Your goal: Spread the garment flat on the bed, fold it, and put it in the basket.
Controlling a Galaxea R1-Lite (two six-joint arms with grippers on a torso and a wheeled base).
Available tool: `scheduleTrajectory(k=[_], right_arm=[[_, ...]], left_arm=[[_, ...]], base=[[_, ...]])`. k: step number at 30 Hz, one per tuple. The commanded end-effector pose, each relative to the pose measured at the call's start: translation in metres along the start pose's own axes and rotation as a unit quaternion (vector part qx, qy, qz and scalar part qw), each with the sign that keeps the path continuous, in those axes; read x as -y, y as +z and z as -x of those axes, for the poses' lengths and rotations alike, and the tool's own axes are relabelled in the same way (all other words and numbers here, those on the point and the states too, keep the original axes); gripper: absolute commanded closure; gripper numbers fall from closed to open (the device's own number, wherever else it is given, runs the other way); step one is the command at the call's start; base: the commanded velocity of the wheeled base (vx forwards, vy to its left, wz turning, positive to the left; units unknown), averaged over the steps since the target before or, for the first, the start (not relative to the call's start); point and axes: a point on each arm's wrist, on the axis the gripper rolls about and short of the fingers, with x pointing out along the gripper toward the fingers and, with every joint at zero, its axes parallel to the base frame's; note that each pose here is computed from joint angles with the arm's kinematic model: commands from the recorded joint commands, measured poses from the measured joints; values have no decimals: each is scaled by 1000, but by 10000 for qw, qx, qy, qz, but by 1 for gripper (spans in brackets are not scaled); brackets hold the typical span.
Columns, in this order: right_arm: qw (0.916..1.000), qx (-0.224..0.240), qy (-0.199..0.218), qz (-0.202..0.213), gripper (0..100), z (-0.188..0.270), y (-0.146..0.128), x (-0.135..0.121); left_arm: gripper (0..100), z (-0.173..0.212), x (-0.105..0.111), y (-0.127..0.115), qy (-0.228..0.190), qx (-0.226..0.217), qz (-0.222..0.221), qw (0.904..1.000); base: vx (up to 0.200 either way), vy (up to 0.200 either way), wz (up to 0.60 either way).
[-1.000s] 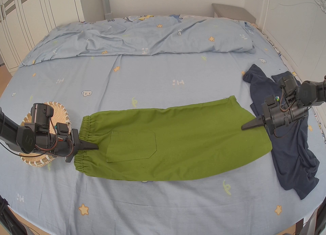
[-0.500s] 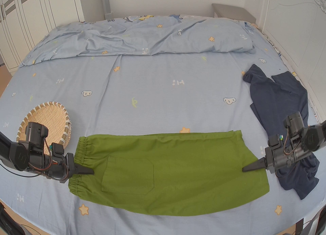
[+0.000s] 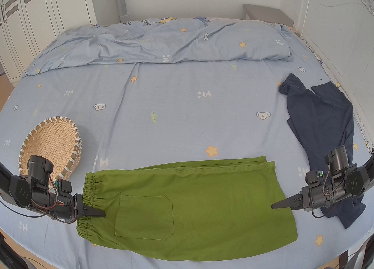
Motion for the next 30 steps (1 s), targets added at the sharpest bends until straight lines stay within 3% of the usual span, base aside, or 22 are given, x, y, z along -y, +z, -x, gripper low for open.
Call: scheduleTrajectory(k=[1, 7, 10, 12, 15, 21, 26, 29, 30], right_arm=[[9999, -8, -43, -118, 0, -5, 4, 11], [9993, 349, -125, -97, 0, 7, 16, 16], [9966, 769, -270, 123, 0, 26, 25, 6], [9916, 1087, -583, 378, 0, 35, 31, -6], [9862, 1396, -706, 540, 0, 45, 39, -21], [9763, 2041, -457, 551, 0, 73, 55, -59], [9747, 2132, -340, 572, 0, 82, 52, -78], [9749, 2127, -341, 567, 0, 82, 51, -77], [9755, 2101, -331, 567, 0, 81, 51, -79]], left_arm=[[100, 2, -3, 2, 40, 71, 61, 9999], [100, 16, 3, 8, 54, 395, -50, 9992], [100, 36, 20, 7, 448, 769, -250, 9957], [100, 49, 30, 8, 726, 878, -261, 9931], [100, 65, 44, 13, 862, 948, -286, 9913], [100, 92, 69, 20, 1023, 993, -292, 9894], [100, 99, 86, 22, 1622, 1060, -443, 9801], [100, 99, 86, 22, 1656, 1064, -454, 9794], [100, 102, 88, 25, 1918, 1174, -432, 9734]], base=[[0, 0, 0], [0, 0, 0], [0, 0, 0], [0, 0, 0], [0, 0, 0], [0, 0, 0], [0, 0, 0], [0, 0, 0], [0, 0, 0]])
